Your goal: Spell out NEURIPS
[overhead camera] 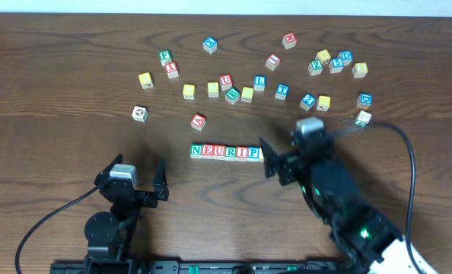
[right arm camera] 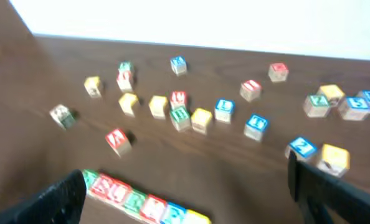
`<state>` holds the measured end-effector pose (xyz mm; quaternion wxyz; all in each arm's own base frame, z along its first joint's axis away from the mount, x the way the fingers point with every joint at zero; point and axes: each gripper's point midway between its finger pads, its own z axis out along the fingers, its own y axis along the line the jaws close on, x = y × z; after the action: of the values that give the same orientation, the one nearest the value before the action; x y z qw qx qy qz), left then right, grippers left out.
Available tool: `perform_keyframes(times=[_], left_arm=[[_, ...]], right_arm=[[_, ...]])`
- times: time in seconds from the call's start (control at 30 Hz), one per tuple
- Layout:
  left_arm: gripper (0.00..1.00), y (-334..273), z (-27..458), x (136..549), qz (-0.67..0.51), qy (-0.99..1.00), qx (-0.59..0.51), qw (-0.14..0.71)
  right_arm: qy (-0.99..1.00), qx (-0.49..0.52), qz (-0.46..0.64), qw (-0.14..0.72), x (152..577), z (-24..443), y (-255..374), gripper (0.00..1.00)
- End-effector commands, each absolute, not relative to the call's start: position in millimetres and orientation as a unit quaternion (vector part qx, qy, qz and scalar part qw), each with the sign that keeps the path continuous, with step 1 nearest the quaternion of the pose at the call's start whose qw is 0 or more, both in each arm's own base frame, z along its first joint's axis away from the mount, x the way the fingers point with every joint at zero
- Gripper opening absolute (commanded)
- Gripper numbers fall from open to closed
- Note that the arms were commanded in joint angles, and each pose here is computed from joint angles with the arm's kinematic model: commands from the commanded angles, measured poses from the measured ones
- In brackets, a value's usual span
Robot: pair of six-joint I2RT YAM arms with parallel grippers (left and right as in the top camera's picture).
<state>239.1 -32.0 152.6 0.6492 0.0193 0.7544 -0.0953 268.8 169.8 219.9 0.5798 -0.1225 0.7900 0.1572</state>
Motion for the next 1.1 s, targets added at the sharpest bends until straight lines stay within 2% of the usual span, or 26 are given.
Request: perform_keyframes(times=[0.0, 0.2, 0.5, 0.73, 1.07], left_arm=[[0.98, -32.3, 138.5, 238.4, -0.1, 0.767, 0.014, 0.634], [0.98, -32.3, 138.5, 238.4, -0.1, 0.767, 0.014, 0.634], [0.98, -32.3, 138.5, 238.4, -0.1, 0.767, 0.014, 0.634], [0.98, -32.3, 138.5, 238.4, -0.1, 0.767, 0.014, 0.634], [0.98, -32.3, 138.5, 238.4, -0.1, 0.767, 0.014, 0.634]], right_arm=[[0.741, -0.19, 0.109, 0.634, 257.2, 219.2, 155.0, 0.99], [0.711, -0.158, 0.08, 0.681, 249.4, 202.5, 105.7, 0.99], [0.67, -0.113, 0.058, 0.732, 241.7, 194.3, 63.3, 0.99], [0.727, -0.108, 0.037, 0.677, 241.1, 155.2, 50.5, 0.99], [0.728, -0.103, 0.043, 0.677, 241.1, 155.4, 50.8, 0.99]])
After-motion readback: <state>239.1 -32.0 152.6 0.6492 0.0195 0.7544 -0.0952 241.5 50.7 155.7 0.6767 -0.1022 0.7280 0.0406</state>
